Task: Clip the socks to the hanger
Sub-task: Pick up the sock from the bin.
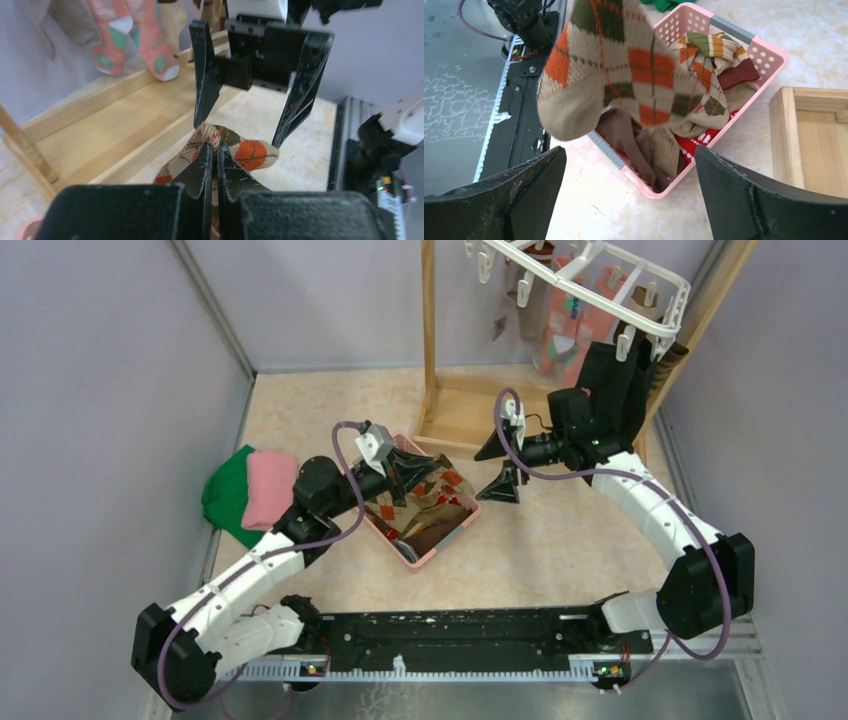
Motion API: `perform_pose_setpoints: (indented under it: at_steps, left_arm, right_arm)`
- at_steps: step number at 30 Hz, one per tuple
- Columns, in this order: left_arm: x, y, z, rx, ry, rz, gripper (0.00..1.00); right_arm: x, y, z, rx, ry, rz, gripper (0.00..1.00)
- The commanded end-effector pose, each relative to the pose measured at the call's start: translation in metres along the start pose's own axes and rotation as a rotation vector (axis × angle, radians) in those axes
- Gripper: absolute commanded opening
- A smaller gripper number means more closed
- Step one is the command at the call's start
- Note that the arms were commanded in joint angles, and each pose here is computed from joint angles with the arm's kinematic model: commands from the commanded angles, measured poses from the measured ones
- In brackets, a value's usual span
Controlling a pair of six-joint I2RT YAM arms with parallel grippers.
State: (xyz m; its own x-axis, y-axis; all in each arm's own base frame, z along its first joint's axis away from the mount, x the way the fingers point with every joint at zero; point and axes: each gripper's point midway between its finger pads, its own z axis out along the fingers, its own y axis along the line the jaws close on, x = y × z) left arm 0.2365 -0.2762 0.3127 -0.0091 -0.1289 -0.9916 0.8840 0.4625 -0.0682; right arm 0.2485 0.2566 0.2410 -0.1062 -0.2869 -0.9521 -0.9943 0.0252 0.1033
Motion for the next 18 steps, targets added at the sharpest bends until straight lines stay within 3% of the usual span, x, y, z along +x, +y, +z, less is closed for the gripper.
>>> perform_pose_setpoints:
  at_steps: [1, 4, 9, 18]
  left_arm:
    - [-0.044, -0.028, -0.003, 0.208, -0.160, -0.055, 0.00]
    - [-0.046, -0.049, -0.012, 0.390, -0.154, 0.033, 0.00]
    - [-0.048, -0.061, -0.014, 0.544, -0.086, 0.047, 0.00]
    - [-0.052, -0.082, -0.021, 0.746, -0.099, -0.047, 0.00]
  right_arm:
    - [0.000, 0.015, 0.003, -0.062, -0.042, -0.059, 0.98]
    - [0.010, 0.017, 0.003, -0.074, -0.037, -0.148, 0.98]
    - [0.016, 0.030, 0.004, -0.162, -0.071, -0.340, 0.98]
    - [0.013, 0.031, 0.012, -0.166, -0.063, -0.332, 0.98]
